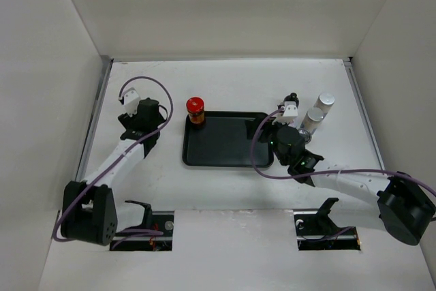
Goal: Organize the condiment bottles
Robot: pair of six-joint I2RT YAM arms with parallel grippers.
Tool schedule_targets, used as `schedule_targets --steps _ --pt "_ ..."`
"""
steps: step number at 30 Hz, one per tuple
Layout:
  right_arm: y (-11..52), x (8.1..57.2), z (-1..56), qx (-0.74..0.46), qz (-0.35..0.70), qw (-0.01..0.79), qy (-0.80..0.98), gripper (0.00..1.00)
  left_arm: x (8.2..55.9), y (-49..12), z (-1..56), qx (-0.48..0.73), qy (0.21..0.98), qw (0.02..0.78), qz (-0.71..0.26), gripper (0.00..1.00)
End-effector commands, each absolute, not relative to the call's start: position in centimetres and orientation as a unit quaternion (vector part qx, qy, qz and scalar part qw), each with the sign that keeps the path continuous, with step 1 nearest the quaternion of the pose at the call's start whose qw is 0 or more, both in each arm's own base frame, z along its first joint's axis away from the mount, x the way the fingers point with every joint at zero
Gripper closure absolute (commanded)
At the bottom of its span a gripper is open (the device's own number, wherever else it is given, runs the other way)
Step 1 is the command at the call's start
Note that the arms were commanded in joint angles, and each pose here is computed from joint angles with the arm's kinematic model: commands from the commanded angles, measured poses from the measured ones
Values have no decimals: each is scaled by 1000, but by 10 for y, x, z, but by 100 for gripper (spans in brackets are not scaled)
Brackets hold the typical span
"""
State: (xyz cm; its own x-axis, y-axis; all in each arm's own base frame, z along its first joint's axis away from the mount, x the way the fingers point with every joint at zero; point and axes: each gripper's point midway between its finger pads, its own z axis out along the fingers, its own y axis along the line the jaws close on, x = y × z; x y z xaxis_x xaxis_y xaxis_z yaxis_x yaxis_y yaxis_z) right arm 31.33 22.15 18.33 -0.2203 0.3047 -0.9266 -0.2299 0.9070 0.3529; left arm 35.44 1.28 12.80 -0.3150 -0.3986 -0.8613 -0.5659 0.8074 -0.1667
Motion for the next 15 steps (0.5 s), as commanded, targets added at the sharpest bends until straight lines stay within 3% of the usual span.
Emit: schedule_targets --steps 1,8,15 --pt "224 318 202 37 236 640 730 13 349 3 186 -302 764 569 46 64" --pt "219 319 203 43 234 643 728 13 311 -45 208 -233 786 573 -6 64" --pt "209 323 201 62 227 645 727 13 311 -149 231 -140 794 584 -96 65"
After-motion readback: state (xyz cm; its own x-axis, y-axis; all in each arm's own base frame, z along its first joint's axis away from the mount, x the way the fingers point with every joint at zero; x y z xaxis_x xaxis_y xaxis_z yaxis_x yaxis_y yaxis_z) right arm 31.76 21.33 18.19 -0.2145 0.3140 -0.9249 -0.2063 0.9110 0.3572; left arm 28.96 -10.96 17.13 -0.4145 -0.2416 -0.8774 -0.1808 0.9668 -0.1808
